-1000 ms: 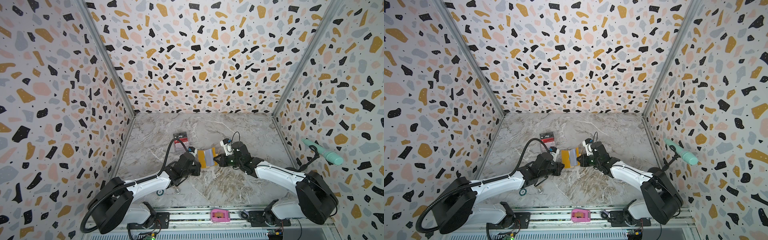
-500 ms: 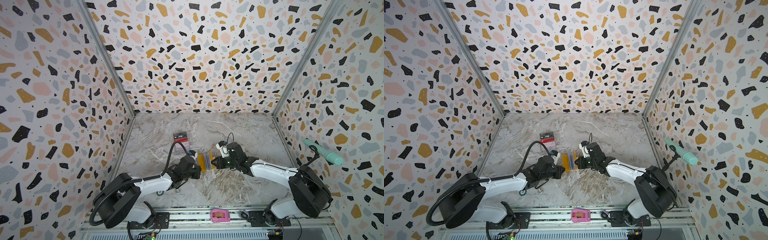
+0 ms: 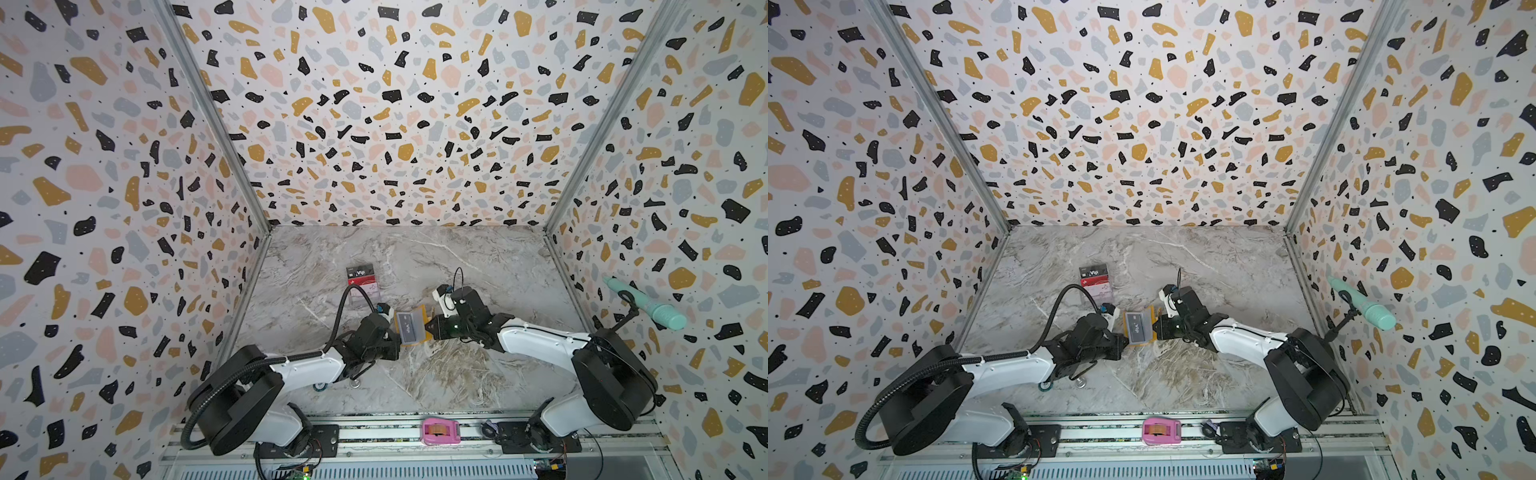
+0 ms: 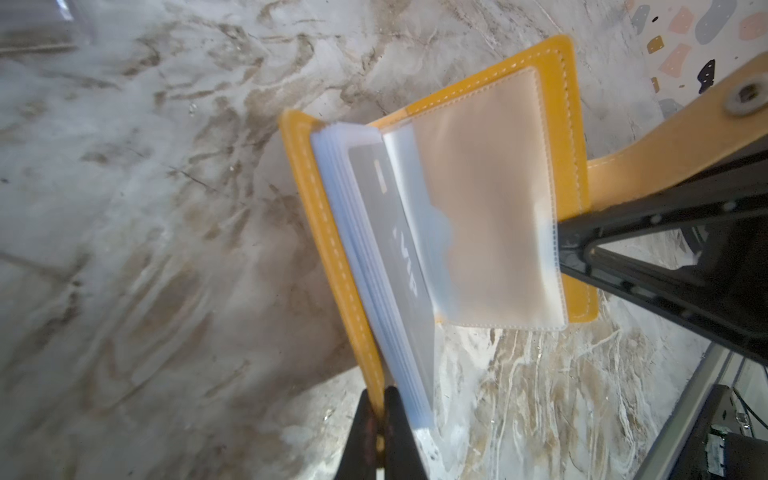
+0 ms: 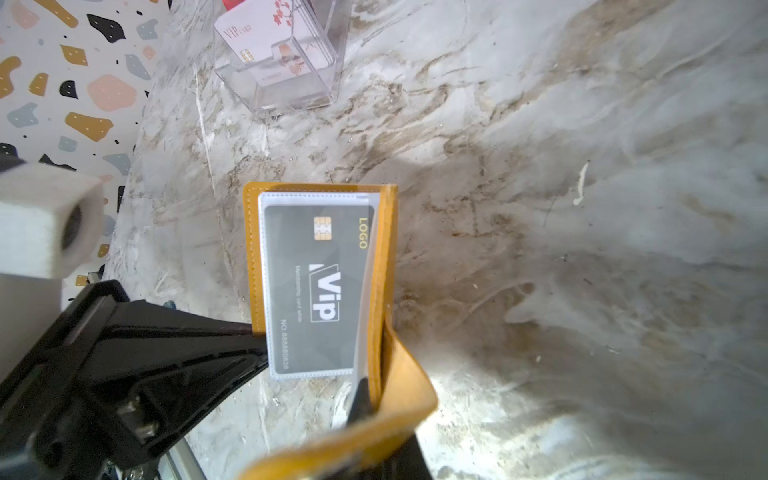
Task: Take the credit cards out of the card holder
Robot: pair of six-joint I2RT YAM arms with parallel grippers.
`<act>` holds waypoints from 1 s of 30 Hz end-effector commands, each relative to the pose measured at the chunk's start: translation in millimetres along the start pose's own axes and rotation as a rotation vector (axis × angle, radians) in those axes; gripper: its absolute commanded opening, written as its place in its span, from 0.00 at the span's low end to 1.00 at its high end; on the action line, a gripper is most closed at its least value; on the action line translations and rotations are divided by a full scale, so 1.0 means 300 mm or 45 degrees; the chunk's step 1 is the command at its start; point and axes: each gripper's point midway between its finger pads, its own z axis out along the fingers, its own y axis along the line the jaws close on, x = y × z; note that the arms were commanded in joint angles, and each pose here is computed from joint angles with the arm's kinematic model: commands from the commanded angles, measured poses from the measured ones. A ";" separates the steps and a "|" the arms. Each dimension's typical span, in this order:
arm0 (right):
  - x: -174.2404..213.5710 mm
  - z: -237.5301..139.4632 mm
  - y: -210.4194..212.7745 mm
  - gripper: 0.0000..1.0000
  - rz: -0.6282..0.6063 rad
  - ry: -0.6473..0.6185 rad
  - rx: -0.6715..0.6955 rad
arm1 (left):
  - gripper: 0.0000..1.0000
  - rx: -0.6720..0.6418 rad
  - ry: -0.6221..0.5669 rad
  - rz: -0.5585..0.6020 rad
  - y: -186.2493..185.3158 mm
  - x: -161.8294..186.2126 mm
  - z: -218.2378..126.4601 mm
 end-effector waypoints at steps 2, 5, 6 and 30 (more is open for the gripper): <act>-0.007 -0.003 -0.025 0.04 -0.021 0.004 0.051 | 0.00 -0.053 -0.009 0.000 0.038 0.010 -0.008; 0.002 0.001 -0.052 0.10 -0.021 0.015 0.092 | 0.00 -0.070 0.000 -0.002 0.053 0.023 -0.008; 0.005 0.001 -0.061 0.11 -0.022 0.019 0.104 | 0.00 -0.076 0.002 -0.005 0.058 0.025 -0.008; -0.042 -0.065 -0.076 0.27 -0.141 0.006 0.249 | 0.42 -0.193 -0.235 -0.002 0.113 -0.070 -0.131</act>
